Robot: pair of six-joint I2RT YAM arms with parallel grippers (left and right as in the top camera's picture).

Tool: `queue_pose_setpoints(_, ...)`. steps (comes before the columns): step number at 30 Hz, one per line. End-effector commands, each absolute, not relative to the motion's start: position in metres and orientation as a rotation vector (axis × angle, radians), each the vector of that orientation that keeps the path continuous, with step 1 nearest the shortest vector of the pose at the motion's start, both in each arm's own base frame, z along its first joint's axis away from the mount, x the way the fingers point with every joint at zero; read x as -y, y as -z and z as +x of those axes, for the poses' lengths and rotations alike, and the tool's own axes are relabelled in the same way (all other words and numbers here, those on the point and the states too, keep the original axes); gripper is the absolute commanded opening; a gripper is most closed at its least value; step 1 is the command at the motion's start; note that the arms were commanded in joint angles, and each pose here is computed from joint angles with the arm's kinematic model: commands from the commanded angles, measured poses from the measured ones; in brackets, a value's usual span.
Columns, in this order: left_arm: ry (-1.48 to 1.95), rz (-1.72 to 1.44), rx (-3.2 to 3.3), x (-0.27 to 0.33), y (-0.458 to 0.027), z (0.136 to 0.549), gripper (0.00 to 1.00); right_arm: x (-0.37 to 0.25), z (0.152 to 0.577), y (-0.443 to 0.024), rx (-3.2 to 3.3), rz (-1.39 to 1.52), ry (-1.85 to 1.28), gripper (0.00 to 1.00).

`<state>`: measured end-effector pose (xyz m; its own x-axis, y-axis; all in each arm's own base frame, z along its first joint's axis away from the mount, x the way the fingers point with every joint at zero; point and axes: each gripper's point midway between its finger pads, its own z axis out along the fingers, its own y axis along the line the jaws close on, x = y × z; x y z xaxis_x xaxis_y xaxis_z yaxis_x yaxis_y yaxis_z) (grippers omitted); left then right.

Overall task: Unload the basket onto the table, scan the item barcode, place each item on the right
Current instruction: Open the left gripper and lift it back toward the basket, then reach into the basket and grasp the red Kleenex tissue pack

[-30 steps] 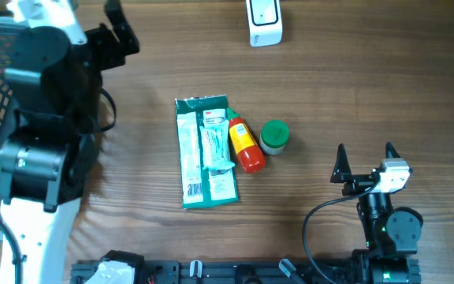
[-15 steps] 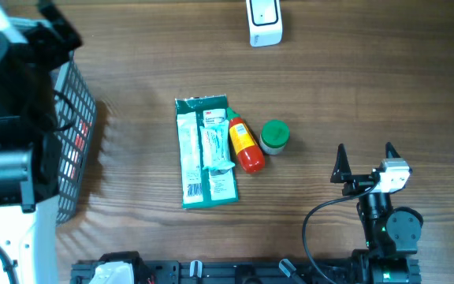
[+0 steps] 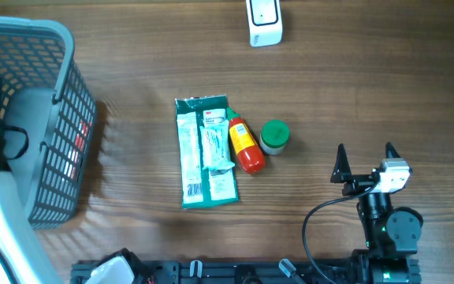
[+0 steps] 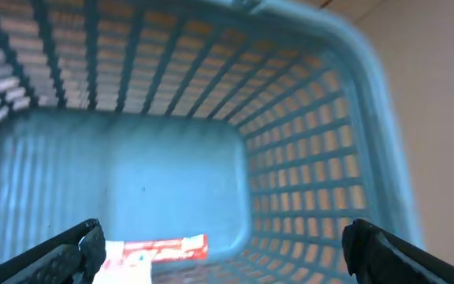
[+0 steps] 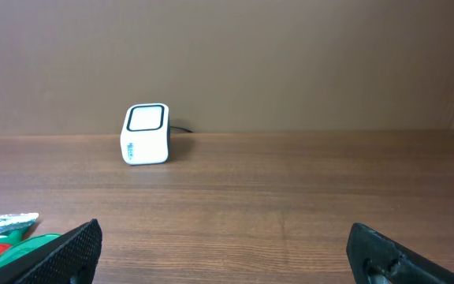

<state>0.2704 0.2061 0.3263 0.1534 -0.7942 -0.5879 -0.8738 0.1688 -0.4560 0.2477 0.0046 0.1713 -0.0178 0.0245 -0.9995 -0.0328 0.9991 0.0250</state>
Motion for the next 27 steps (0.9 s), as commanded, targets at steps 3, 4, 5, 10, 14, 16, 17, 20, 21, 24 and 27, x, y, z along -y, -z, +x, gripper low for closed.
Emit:
queue_pose_setpoints(3,-0.01,-1.838,-1.873,-0.211,-0.247,0.282,1.0,-0.005,0.248,-0.171,-1.589,-0.016,-0.039,1.0)
queue_pose_setpoints(4,0.034,-1.846,-1.932,-0.209,-0.234,0.288,1.0,-0.005,0.248,-0.171,-1.589,-0.016,-0.039,1.0)
queue_pose_setpoints(5,0.079,-1.857,-1.965,-0.207,-0.225,0.292,1.0,-0.005,0.248,-0.171,-1.589,-0.016,-0.039,1.0)
queue_pose_setpoints(10,0.247,-1.931,-2.081,-0.198,-0.187,0.306,1.0,-0.005,0.248,-0.171,-1.589,-0.016,-0.039,1.0)
queue_pose_setpoints(14,0.206,-1.818,-2.248,-0.193,-0.178,0.298,1.0,-0.005,0.248,-0.171,-1.589,-0.016,-0.039,1.0)
queue_pose_setpoints(16,0.21,-1.847,-2.294,-0.187,-0.173,0.29,1.0,-0.005,0.248,-0.171,-1.589,-0.016,-0.04,1.0)
queue_pose_setpoints(17,0.21,-1.851,-2.307,-0.185,-0.171,0.288,1.0,-0.005,0.248,-0.171,-1.589,-0.016,-0.039,1.0)
queue_pose_setpoints(20,0.21,-1.901,-2.358,-0.182,-0.156,0.283,1.0,-0.005,0.248,-0.171,-1.589,-0.016,-0.039,1.0)
queue_pose_setpoints(21,0.211,-1.913,-2.371,-0.181,-0.152,0.282,1.0,-0.005,0.248,-0.171,-1.589,-0.016,-0.039,1.0)
queue_pose_setpoints(24,0.21,-1.964,-2.423,-0.18,-0.134,0.28,1.0,-0.005,0.248,-0.171,-1.589,-0.016,-0.04,1.0)
queue_pose_setpoints(27,0.21,-2.017,-2.475,-0.179,-0.114,0.279,1.0,-0.005,0.248,-0.171,-1.589,-0.016,-0.039,1.0)
